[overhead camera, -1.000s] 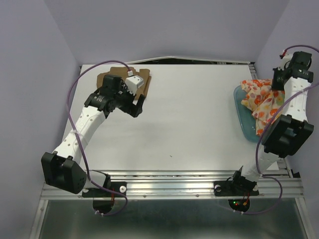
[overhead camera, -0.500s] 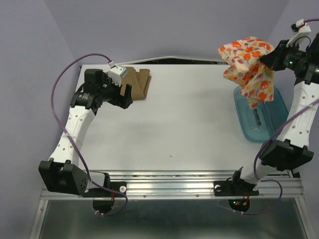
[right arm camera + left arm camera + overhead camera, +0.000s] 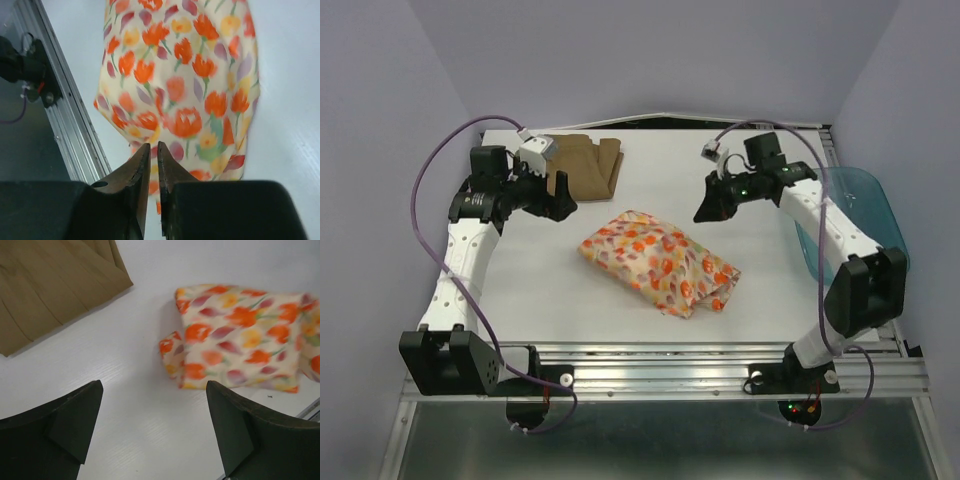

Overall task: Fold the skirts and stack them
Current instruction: Move the skirt to the center of the board

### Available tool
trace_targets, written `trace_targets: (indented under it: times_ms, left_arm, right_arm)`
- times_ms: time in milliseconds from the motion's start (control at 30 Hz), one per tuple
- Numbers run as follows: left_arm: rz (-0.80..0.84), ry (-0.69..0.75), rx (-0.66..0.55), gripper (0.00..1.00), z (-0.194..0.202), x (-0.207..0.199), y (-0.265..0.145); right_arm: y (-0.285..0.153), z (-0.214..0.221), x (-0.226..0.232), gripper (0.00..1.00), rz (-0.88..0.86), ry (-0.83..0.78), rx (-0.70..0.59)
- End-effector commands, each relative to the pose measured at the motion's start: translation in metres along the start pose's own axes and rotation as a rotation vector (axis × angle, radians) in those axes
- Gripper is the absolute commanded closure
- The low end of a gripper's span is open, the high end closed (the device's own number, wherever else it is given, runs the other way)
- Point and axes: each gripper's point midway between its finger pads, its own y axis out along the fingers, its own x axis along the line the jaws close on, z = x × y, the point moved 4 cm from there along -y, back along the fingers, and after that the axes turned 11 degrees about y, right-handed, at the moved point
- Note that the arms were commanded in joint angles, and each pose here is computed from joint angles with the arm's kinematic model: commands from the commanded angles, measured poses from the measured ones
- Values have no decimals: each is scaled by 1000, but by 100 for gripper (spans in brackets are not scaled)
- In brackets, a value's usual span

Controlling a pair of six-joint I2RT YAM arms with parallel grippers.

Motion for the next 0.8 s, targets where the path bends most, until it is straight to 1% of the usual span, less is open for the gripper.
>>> trace_targets:
  times_ms: [0, 33, 67, 100, 133, 200, 267, 300, 367, 400, 467, 500, 533, 600, 633, 767]
  left_arm:
    - [34, 22, -27, 7, 5, -8, -4]
    - [41, 17, -20, 9, 8, -9, -2]
    - [48, 7, -9, 12, 13, -10, 1]
    - [47, 1, 0, 13, 16, -10, 2]
    - [45, -10, 16, 14, 23, -9, 5]
    - [48, -19, 46, 17, 34, -8, 10]
    - [56, -13, 71, 19, 43, -9, 12]
    - [59, -15, 91, 19, 50, -9, 14]
    - [47, -24, 123, 17, 59, -8, 16]
    - [45, -30, 155, 17, 67, -7, 19]
    - [29, -46, 197, 16, 76, -3, 23]
    - [20, -62, 236, 17, 85, 1, 27]
    - [-13, -66, 276, 17, 92, 6, 28]
    - [-21, -61, 340, 19, 105, 10, 31]
    - [-15, -69, 396, 19, 117, 10, 32]
    - [8, -51, 484, 21, 139, 10, 34]
  right_arm:
    - [40, 27, -41, 83, 124, -50, 72]
    - [47, 36, -54, 83, 149, -40, 98]
    - [58, 52, -74, 84, 184, 0, 155]
    - [60, 59, -92, 86, 267, 10, 183]
    - [63, 66, -102, 90, 299, 19, 208]
    - [69, 75, -118, 92, 347, 49, 238]
    - [70, 72, -115, 91, 338, 64, 226]
    - [67, 63, -105, 86, 319, 76, 194]
    - [62, 43, -91, 72, 294, 74, 136]
    - [60, 36, -88, 60, 288, 73, 117]
    - [59, 22, -83, 48, 287, 77, 81]
    - [59, 19, -82, 44, 287, 79, 74]
    - [64, 19, -82, 43, 282, 84, 83]
    - [68, 19, -86, 41, 280, 103, 100]
    - [76, 22, -88, 41, 270, 116, 128]
    - [96, 35, -90, 39, 245, 138, 186]
